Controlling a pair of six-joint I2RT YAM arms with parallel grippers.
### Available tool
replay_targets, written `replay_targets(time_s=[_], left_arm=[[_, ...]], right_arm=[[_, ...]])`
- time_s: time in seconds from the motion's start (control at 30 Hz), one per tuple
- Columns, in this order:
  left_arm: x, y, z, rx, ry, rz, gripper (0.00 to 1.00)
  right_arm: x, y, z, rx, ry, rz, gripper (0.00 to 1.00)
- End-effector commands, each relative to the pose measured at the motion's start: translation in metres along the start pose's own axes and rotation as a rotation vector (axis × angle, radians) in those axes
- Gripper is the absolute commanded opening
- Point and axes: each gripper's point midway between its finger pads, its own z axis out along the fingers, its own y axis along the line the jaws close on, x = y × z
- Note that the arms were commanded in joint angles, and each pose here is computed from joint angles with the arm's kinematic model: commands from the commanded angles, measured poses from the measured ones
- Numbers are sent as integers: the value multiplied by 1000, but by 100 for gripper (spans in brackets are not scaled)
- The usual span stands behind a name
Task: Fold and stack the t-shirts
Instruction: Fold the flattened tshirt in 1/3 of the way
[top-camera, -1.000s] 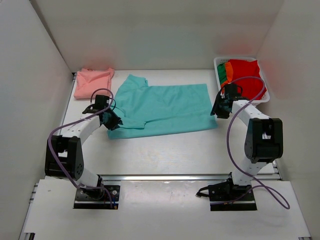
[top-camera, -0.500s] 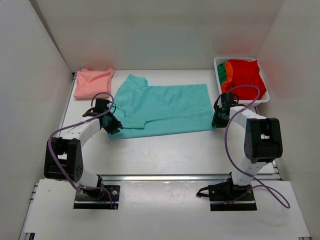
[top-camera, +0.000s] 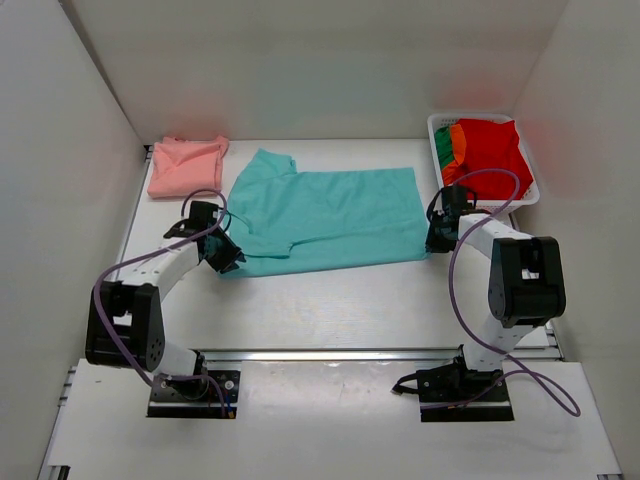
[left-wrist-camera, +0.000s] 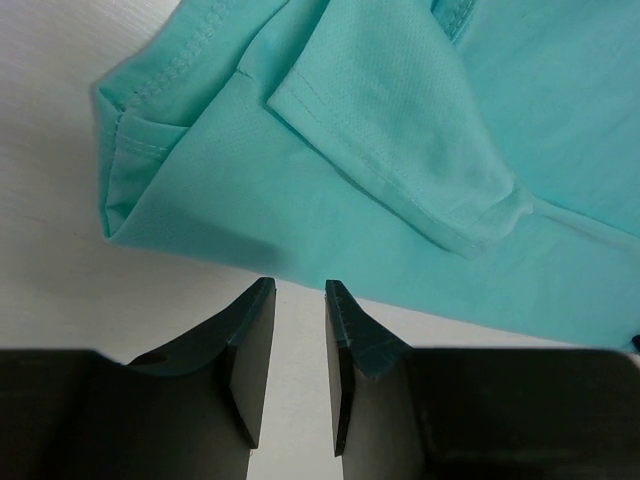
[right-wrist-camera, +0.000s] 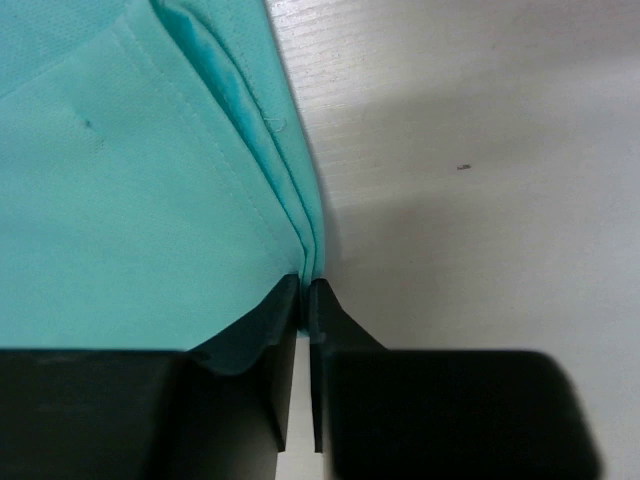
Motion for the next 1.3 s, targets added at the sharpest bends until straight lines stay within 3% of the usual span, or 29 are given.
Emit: replay_targets(time_s=[0.0, 0.17, 0.27, 0.4, 0.63, 0.87, 1.1, 1.27], left_arm=[[4, -3, -10, 31, -6, 23, 38], [4, -4, -11, 38, -11, 28, 39], [5, -2, -9, 33, -10, 29, 38], [3, -3, -3, 22, -14, 34, 38], [-25, -25, 0, 46, -65, 39, 36], [-62, -72, 10, 130, -101, 58, 35], [-85, -110, 26, 188, -108, 61, 31], [-101, -124, 42, 210, -114, 49, 20]], right_arm=[[-19, -1, -4, 22, -71, -9, 0], [-12, -2, -15, 2, -92, 9, 0], [2, -3, -19, -39, -87, 44, 5], [35, -8, -22, -57, -48, 96, 1], [64, -26, -35, -44, -45, 149, 21], [16, -13, -63, -91, -217, 126, 26], [3, -9, -45, -98, -176, 111, 24], [-6, 2, -37, -103, -162, 90, 26]])
